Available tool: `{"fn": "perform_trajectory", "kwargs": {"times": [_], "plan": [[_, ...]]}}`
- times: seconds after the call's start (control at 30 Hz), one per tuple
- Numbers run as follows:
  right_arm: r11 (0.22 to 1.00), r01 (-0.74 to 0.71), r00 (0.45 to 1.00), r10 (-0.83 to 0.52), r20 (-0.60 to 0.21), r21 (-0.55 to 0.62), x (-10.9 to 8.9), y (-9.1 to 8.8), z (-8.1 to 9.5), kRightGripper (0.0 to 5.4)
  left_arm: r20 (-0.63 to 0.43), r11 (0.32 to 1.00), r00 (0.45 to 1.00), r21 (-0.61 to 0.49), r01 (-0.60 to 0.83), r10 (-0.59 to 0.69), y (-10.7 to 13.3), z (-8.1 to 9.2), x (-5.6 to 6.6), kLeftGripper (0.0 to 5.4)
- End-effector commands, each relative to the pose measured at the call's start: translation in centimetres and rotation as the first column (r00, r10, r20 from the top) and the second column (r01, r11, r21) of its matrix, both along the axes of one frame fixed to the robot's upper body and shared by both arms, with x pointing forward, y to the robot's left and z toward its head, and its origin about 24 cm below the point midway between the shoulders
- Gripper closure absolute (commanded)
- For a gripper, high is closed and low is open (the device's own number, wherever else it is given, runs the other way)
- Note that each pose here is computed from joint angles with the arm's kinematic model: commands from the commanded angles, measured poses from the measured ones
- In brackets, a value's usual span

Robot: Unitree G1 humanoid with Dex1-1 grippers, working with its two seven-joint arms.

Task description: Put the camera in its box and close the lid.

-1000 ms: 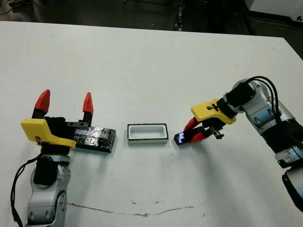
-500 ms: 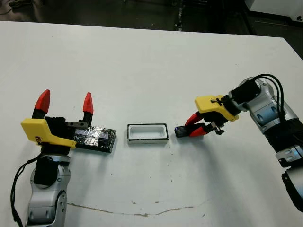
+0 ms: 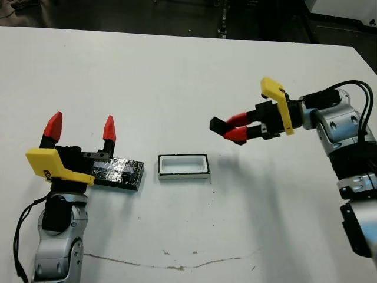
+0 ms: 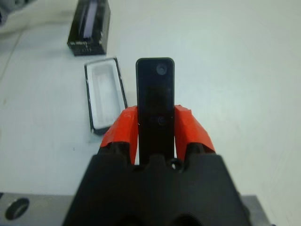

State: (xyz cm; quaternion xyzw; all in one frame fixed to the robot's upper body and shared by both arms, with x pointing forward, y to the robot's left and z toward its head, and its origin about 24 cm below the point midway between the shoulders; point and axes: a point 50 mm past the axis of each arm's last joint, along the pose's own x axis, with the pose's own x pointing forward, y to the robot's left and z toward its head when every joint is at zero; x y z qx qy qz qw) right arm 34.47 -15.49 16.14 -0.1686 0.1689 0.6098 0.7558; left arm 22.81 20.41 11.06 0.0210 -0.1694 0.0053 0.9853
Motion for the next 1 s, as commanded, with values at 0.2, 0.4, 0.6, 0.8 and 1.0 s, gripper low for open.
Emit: {"fn": "perform_trajectory", "kwargs": {"times": [0.2, 0.4, 0.6, 0.8, 1.0], "plan": [[0.995, 0.031, 0.998, -0.026, -0.055, 0.099, -0.8, 2.3, -1.1, 3.74, -0.026, 1.000, 1.000, 0.008, -0.003, 0.004, 0.1, -0.4, -0.2, 0.00], [0.994, -0.036, 0.999, 0.039, -0.031, 0.106, -1.1, 4.6, -1.6, 3.74, -0.025, 1.000, 1.000, -0.007, 0.000, 0.000, 0.1, -0.4, -0.2, 0.00], [0.992, -0.080, 0.995, 0.086, -0.055, 0.101, -1.3, 6.0, -2.5, 3.74, -0.025, 1.000, 1.000, -0.013, 0.003, -0.003, 0.1, -0.4, -0.2, 0.00], [0.994, -0.098, 0.993, 0.101, -0.057, 0.053, -1.6, 6.8, -2.7, 3.74, -0.028, 1.000, 1.000, -0.004, -0.003, 0.003, 0.1, -0.4, -0.3, 0.00], [0.992, -0.124, 0.990, 0.127, -0.066, 0.036, -1.7, 7.2, -2.9, 3.74, -0.025, 1.000, 1.000, -0.012, 0.002, -0.002, 0.1, -0.5, -0.2, 0.00]]}}
